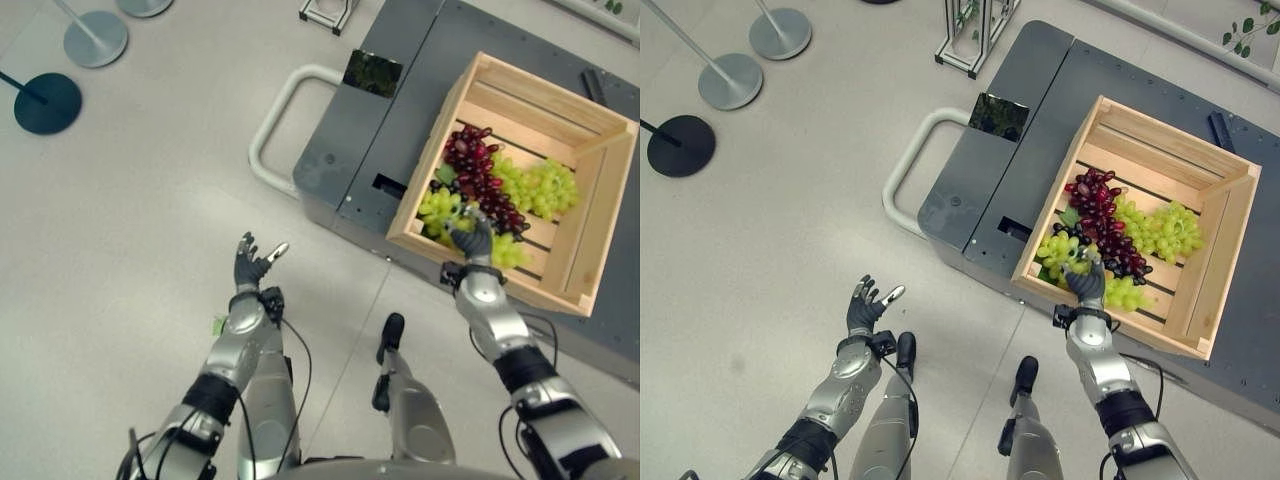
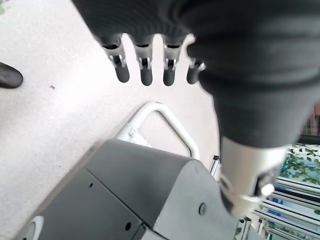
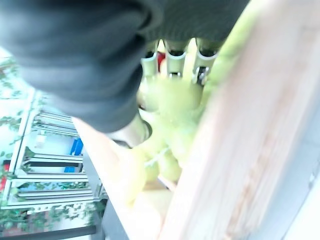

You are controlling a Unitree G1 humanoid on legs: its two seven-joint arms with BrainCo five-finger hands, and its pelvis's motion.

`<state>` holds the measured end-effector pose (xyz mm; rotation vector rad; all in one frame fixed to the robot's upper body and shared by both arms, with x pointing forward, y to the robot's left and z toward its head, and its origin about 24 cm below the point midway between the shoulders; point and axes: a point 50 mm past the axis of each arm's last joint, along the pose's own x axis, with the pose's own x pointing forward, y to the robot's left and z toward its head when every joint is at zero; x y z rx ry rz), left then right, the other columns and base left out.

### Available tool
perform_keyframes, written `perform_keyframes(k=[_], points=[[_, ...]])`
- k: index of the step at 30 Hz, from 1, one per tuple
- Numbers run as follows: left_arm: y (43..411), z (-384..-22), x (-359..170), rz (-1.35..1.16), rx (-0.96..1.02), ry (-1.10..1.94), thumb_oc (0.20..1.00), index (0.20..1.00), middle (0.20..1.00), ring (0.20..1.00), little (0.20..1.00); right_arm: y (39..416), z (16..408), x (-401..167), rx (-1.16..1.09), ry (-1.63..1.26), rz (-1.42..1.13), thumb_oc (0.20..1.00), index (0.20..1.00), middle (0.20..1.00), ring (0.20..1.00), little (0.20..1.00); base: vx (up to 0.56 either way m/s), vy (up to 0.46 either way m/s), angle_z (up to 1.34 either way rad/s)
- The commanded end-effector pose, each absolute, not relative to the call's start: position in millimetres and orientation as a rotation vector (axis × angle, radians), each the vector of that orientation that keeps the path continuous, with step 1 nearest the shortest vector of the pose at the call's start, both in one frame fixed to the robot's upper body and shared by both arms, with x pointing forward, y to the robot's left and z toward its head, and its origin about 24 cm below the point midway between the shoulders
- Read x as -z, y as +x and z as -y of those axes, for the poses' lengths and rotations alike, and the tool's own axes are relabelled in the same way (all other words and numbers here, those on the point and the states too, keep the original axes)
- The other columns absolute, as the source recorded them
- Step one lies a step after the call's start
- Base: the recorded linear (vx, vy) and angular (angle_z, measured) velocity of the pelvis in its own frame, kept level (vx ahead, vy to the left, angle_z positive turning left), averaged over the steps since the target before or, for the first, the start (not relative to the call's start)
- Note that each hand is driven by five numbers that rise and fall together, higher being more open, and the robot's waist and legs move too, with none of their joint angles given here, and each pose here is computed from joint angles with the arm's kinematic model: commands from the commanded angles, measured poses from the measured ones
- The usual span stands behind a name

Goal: Pick up the fruits from the basket on one side to the basket on the other side

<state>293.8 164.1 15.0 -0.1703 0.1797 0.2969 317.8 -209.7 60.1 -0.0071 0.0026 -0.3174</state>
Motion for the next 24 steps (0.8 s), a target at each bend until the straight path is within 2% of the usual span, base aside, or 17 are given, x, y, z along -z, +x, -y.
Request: perform_keyframes(k=[1,19,22,23,24], points=[[300.7,-168.4,-38.7,-0.065,-0.244,-0.146,1.0,1.0,1.0,1.0,1.0,312.7,202.2,-85.1,0.229,0.166,0.134,0.2,0.2,0.2,0.2,0.2,0.01,-0.004,-0.07],[292.3,-172.5,-37.6,-0.055,-0.16,-0.102,1.0,1.0,1.0,1.0,1.0,301.7,212.6,-114.8,0.133,0.198,0.255,0.2,0.2,0.2,0.2,0.2,0.01,-0.001,-0.03],[290.8,-172.1,-34.8,-0.066,-0.155,-0.101,1.0,1.0,1.0,1.0,1.0,301.6,215.5,-113.7,0.139,0.154,0.245,0.2,0.2,0.2,0.2,0.2,0.01,0.001,-0.06],[290.2,-171.2,-33.7,-0.07,-0.148,-0.099,1.0,1.0,1.0,1.0,1.0,303.3,221.1,-113.3,0.161,0.056,0.227,0.2,0.2,0.2,0.2,0.2,0.0,0.0,0.0],[290.1,-170.7,-34.0,-0.069,-0.149,-0.102,1.0,1.0,1.0,1.0,1.0,306.0,230.4,-113.0,0.213,-0.083,0.206,0.529,0.529,0.529,0.529,0.529,0.0,0.0,0.0]])
